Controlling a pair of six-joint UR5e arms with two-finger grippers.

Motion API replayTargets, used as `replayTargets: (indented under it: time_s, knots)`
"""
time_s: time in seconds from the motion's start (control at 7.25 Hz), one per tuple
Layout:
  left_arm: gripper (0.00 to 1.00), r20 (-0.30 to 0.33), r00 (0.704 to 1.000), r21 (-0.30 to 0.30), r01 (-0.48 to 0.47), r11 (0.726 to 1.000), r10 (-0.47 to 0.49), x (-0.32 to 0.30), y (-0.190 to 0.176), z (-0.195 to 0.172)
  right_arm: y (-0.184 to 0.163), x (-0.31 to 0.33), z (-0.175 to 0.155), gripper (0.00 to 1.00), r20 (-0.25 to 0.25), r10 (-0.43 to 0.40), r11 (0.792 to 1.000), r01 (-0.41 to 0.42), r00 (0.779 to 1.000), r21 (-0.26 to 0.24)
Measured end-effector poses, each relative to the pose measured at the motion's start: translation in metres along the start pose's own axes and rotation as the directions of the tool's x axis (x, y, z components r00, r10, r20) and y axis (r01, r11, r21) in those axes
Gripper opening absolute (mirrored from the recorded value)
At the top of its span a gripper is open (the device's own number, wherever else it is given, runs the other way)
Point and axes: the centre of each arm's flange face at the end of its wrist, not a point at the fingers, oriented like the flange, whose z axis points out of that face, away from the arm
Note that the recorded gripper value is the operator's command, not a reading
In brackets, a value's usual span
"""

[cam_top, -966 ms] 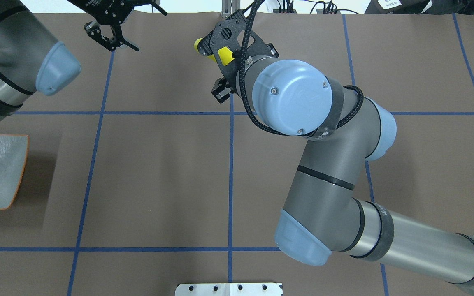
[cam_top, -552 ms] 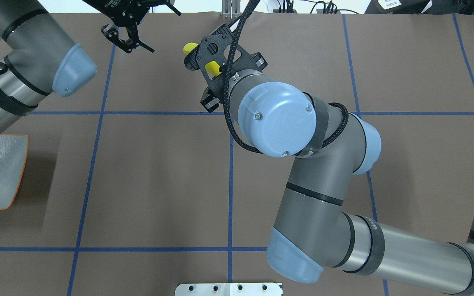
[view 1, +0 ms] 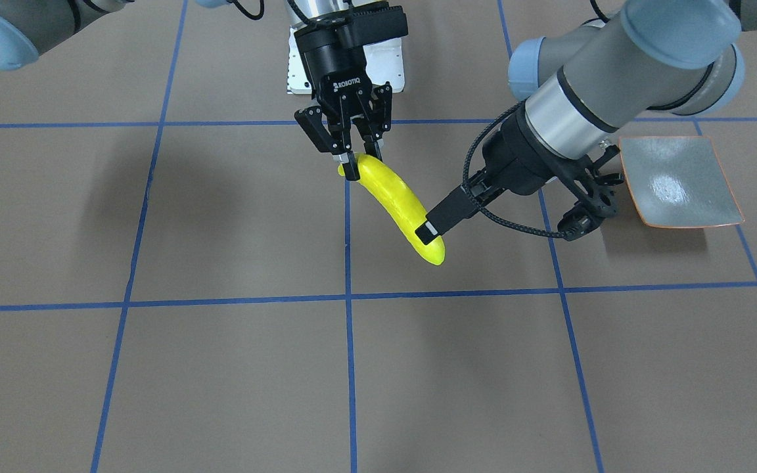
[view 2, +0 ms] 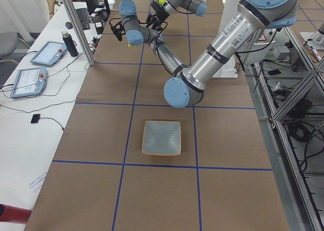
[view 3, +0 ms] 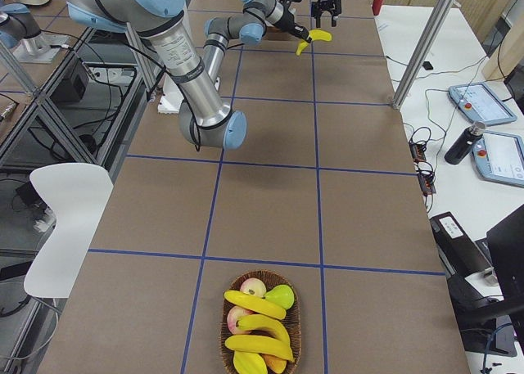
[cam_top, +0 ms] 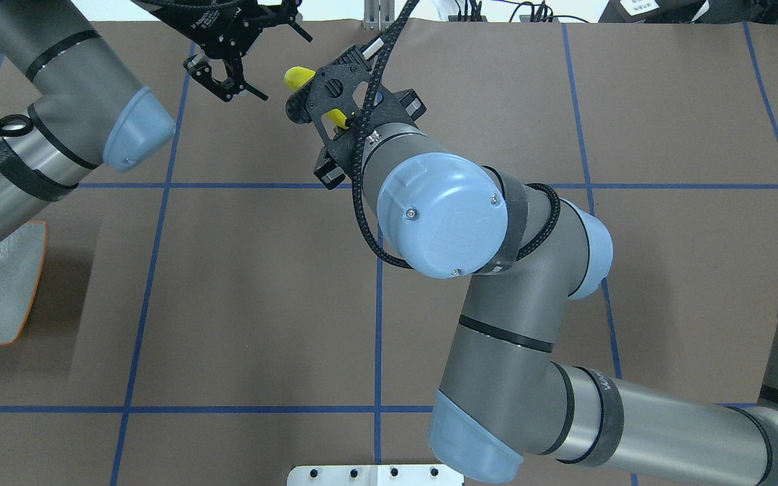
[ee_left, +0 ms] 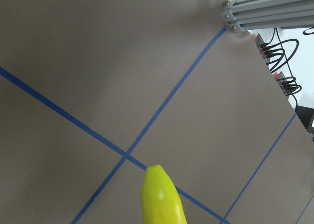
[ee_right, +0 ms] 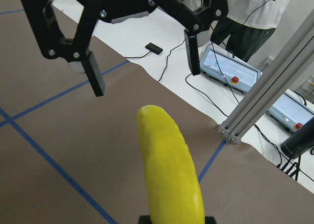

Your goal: Transfer all bananas from basket to plate

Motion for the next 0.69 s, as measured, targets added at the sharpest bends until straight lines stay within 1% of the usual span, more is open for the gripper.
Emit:
replayTargets:
  time_s: [0.28, 0.41, 0.55, 0.69]
  knots:
    - [1.00, 0.011, 1.000, -0.025, -0.013, 1.000, 0.013, -0.004, 0.014, 0.014, -0.003, -0.001, -0.002, 0.00, -0.003, 0.004, 1.000, -0.004, 1.000, 0.012]
    - [0.93, 0.012, 1.000, -0.033, -0.018, 0.999, 0.019, -0.005, 0.018, 0.018, -0.004, -0.001, -0.002, 0.00, -0.003, 0.006, 1.000, -0.006, 1.000, 0.020]
    - [0.73, 0.011, 1.000, -0.038, -0.022, 0.999, 0.022, -0.005, 0.021, 0.019, -0.004, -0.001, -0.003, 0.00, -0.002, 0.008, 1.000, -0.008, 1.000, 0.024]
    - [0.43, 0.010, 1.000, -0.040, -0.024, 0.999, 0.024, -0.006, 0.022, 0.019, -0.004, -0.002, -0.003, 0.00, -0.001, 0.009, 1.000, -0.009, 1.000, 0.026]
